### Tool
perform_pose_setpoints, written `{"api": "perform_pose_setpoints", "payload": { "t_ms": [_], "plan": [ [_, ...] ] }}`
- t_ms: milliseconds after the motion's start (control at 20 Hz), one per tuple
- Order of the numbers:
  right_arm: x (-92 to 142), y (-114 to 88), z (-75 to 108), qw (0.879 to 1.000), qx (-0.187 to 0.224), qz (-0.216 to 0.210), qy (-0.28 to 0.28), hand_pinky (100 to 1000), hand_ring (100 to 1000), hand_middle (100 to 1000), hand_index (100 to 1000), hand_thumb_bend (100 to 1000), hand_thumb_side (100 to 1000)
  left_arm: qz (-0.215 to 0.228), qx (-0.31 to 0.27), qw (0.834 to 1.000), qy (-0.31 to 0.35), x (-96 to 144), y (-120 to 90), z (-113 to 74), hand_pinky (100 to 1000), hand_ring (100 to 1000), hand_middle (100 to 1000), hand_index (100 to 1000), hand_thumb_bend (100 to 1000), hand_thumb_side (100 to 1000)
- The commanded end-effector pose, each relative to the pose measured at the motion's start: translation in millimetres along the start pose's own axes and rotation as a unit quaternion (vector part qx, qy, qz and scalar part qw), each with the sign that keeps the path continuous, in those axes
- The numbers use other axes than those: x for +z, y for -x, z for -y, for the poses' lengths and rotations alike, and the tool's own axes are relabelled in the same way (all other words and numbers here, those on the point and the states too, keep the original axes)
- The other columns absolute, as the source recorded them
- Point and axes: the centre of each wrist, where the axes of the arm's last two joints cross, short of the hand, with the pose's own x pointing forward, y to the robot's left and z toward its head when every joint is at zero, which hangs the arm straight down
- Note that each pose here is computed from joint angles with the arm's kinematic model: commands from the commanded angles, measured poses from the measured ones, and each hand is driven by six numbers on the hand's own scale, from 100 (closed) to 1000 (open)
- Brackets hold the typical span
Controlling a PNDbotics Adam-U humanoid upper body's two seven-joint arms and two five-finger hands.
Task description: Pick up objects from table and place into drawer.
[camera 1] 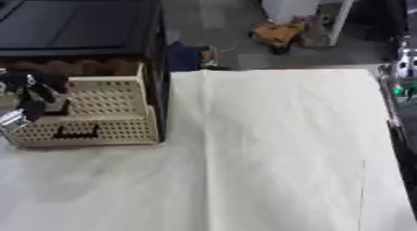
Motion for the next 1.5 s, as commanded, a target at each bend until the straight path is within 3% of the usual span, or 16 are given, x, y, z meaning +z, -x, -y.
{"api": "perform_pose_setpoints", "payload": {
  "t_ms": [50,1150,1350,1400,1500],
  "plan": [
    [-8.4,-6.9,11.8,1.000,0.005,0.017,0.013,553,621,601,818,135,1000,0.001,-0.011,1.000,-0.020,1.8,-0.4,-13.5,575,746,794,974,100,1000],
    [-5.6,-6.7,9.9,1.000,0.001,0.013,0.013,553,621,600,819,126,1000,0.039,0.014,0.998,-0.037,-0.9,8.1,-8.0,649,783,841,975,100,1000],
    [-2.5,-5.1,8.7,1.000,-0.001,0.008,0.013,554,621,600,819,122,1000,0.063,0.010,0.997,-0.039,4.0,-5.0,-6.4,569,700,758,896,100,1000],
    [-1.6,-4.8,8.2,1.000,-0.002,0.006,0.013,554,621,601,819,118,1000,0.073,0.010,0.996,-0.044,4.9,-9.6,-6.3,497,637,705,856,100,1000],
    [0.3,-4.5,7.2,1.000,-0.005,0.004,0.015,554,621,601,819,115,1000,0.093,0.012,0.994,-0.061,6.7,-19.5,-7.5,445,599,664,826,100,1000]
  ]
}}
